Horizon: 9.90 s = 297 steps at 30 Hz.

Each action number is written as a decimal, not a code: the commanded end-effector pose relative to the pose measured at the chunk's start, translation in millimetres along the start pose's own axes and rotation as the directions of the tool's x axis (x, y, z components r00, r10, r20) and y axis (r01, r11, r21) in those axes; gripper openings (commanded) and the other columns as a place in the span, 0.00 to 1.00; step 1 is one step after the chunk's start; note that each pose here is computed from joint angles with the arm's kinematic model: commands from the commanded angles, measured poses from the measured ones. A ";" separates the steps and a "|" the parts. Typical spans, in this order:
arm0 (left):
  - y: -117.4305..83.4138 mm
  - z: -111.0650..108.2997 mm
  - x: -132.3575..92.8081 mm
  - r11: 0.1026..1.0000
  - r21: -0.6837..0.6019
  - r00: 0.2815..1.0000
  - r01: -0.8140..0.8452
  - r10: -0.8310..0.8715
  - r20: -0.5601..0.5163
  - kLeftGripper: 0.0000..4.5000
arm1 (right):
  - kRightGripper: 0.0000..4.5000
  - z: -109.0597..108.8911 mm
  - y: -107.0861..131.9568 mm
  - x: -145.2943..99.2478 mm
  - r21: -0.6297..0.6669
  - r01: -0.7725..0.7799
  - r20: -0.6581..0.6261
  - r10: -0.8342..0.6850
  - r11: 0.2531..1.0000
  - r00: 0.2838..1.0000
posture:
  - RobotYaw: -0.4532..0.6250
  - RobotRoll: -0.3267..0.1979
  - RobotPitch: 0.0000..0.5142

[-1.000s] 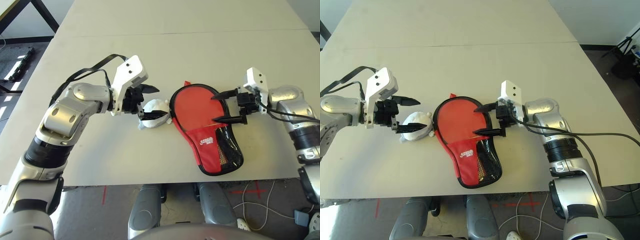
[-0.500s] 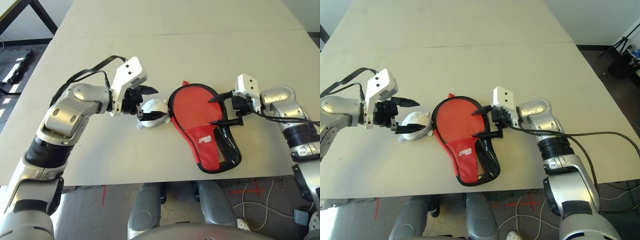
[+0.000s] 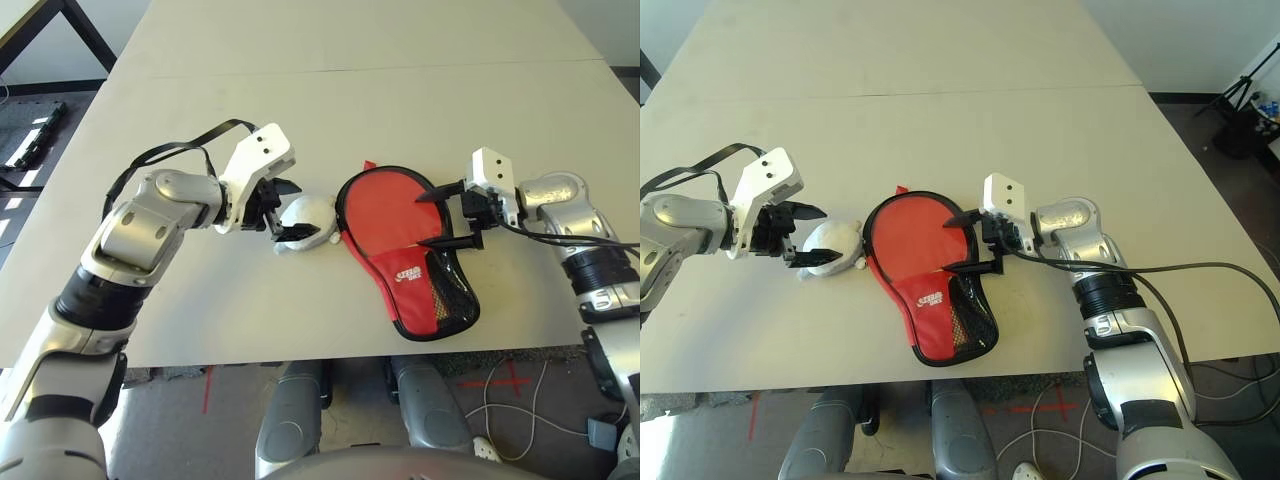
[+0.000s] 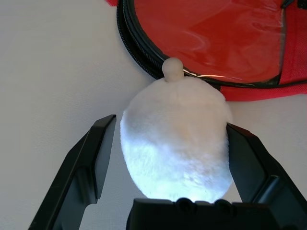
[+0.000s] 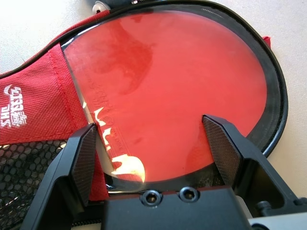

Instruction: Store the ping-pong paddle in its case and zip it.

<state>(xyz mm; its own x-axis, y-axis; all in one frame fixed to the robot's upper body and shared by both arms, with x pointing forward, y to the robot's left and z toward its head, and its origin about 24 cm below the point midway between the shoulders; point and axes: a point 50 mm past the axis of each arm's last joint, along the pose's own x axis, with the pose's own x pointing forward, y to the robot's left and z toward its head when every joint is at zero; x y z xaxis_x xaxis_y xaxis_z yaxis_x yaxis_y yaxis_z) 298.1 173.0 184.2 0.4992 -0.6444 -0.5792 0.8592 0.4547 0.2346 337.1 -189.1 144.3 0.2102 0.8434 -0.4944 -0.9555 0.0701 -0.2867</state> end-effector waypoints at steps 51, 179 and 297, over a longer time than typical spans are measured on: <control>37.3 167.8 113.1 0.930 0.212 0.907 -0.300 0.209 0.365 0.00 | 1.00 -28.1 24.3 14.9 0.094 -0.006 -0.116 0.017 0.996 0.993 | 0.30 0.62 0.48; -49.8 0.5 94.7 0.972 0.043 0.971 0.229 -0.231 0.052 1.00 | 0.12 -18.1 -63.8 -41.9 0.298 0.611 -0.155 -0.595 0.733 0.789 | 0.32 0.62 0.40; 61.3 -129.1 -49.1 0.275 -0.667 0.277 -0.693 0.955 0.107 1.00 | 0.99 -77.4 -8.0 -167.3 0.458 0.885 -0.104 -0.994 -0.084 -0.040 | 0.31 0.62 0.37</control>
<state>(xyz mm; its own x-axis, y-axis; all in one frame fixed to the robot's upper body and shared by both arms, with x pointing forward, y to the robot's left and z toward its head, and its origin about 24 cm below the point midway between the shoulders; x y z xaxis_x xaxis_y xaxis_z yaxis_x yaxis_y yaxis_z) 315.2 307.9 135.4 0.9686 0.1776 0.1741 -0.1695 0.9837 -0.0609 329.8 -366.9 172.8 0.9616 -0.1342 0.2395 0.1478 0.9882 -0.0397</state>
